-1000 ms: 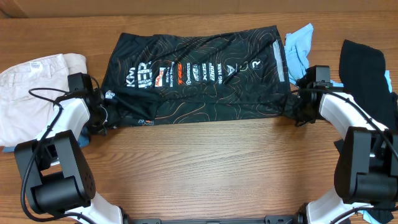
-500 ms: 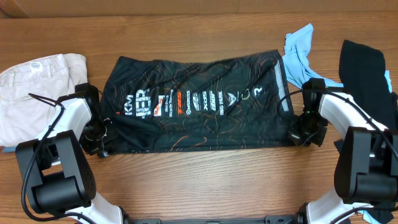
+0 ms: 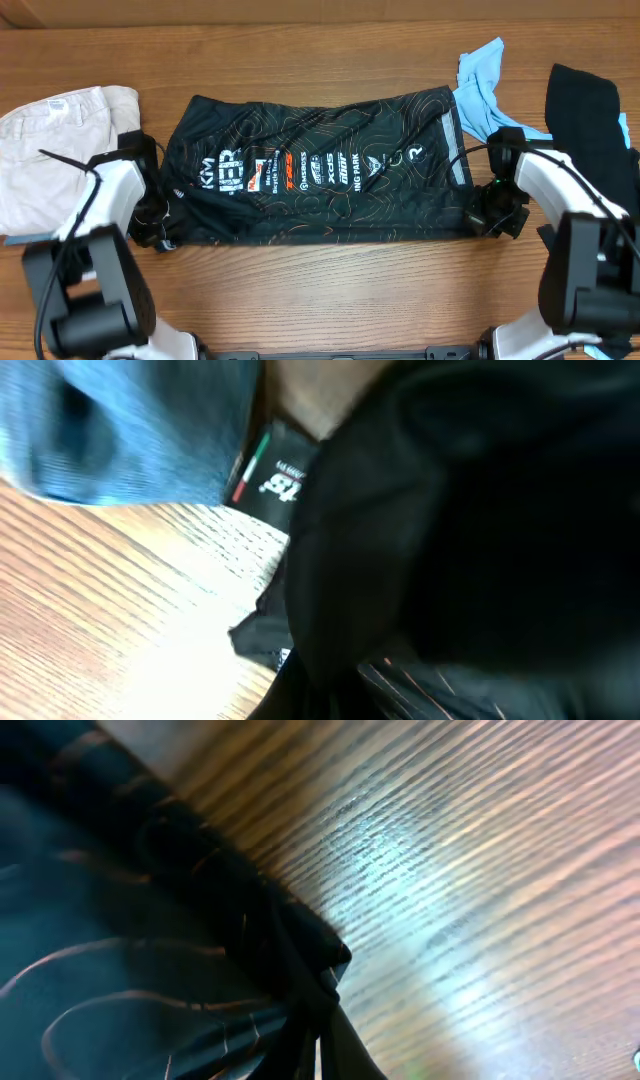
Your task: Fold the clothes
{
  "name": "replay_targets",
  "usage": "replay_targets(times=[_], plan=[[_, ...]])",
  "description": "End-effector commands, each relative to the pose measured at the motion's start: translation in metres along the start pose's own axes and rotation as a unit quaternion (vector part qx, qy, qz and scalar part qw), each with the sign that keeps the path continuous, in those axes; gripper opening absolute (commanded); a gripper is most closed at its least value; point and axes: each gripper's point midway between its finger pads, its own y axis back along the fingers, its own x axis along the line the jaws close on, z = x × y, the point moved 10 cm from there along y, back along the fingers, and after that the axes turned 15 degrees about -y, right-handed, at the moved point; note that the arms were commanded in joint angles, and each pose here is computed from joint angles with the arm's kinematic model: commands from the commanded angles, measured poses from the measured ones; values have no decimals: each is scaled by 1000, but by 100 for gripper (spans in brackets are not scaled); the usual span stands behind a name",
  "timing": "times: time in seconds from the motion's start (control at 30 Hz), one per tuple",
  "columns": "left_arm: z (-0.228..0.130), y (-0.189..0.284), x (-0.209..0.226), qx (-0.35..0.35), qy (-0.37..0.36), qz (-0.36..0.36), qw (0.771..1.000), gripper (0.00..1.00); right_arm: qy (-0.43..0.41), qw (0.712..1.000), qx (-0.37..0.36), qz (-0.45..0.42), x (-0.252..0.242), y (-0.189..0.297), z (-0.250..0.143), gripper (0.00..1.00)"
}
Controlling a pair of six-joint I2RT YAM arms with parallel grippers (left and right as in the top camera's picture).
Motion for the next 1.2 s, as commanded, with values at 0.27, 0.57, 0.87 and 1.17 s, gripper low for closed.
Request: replay_targets(times=[0.27,0.57,0.87,1.17], plan=[[-18,92,20,-203,0,-22,979,83,-23,983,-159,93,-11,72,5,39],[6,113,9,-314,-41,-88,945,79,132,949,-172,228,19,86,11,45],[65,128,-18,-356,-135,-178,907,77,150,939,-175,254,25,89,12,50],[154,105,-47,-310,-187,-228,904,75,149,943,-165,248,22,87,9,50]])
